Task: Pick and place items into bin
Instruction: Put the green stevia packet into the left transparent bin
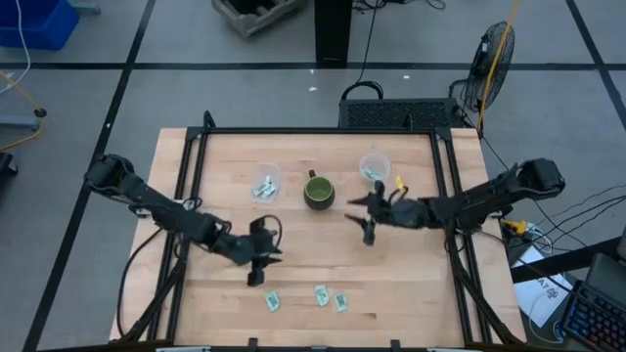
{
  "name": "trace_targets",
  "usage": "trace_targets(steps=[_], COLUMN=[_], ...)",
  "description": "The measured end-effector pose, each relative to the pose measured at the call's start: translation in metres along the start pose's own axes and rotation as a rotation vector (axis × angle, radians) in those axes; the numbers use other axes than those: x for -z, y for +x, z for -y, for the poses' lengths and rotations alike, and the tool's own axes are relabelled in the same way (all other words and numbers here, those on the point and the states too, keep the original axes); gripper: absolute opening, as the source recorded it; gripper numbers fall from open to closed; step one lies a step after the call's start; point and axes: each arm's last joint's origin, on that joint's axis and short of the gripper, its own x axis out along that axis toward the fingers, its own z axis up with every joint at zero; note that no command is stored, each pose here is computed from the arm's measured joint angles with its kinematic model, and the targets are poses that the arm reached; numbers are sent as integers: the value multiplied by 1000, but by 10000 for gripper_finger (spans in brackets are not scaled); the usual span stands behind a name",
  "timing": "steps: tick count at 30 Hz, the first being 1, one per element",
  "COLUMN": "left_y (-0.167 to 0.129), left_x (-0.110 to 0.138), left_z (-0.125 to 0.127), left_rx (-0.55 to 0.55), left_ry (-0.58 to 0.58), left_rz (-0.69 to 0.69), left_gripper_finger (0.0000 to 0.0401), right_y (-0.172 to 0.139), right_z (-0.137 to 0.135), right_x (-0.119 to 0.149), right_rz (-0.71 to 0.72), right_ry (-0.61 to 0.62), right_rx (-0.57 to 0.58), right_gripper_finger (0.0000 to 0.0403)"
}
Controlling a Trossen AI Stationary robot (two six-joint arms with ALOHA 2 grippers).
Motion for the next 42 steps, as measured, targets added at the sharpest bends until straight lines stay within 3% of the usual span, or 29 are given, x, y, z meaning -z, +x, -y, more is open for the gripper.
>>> trace_targets(steps=[4,11,18,27,42], left_y=[-5,9,35,59,61], left_x=[15,34,56,46,54], left_z=[13,24,27,30,24], left_rx=[14,86,138,312,288], left_ry=[-81,-296,-404,-462,-461], left_rz=[-77,-263,-491,-435,-542], left_gripper_finger=[169,220,223,223,223], right_y=[-13,-34,-48,-51,-51], right_z=[-28,-56,-71,-74,-74], right_x=[-3,1,3,3,3], right_rz=[63,81,99,108,108], right_ry=[-24,-51,-64,-65,-64], right_rx=[-87,-72,-87,-82,-86], right_gripper_finger=[180,178,178,176,172])
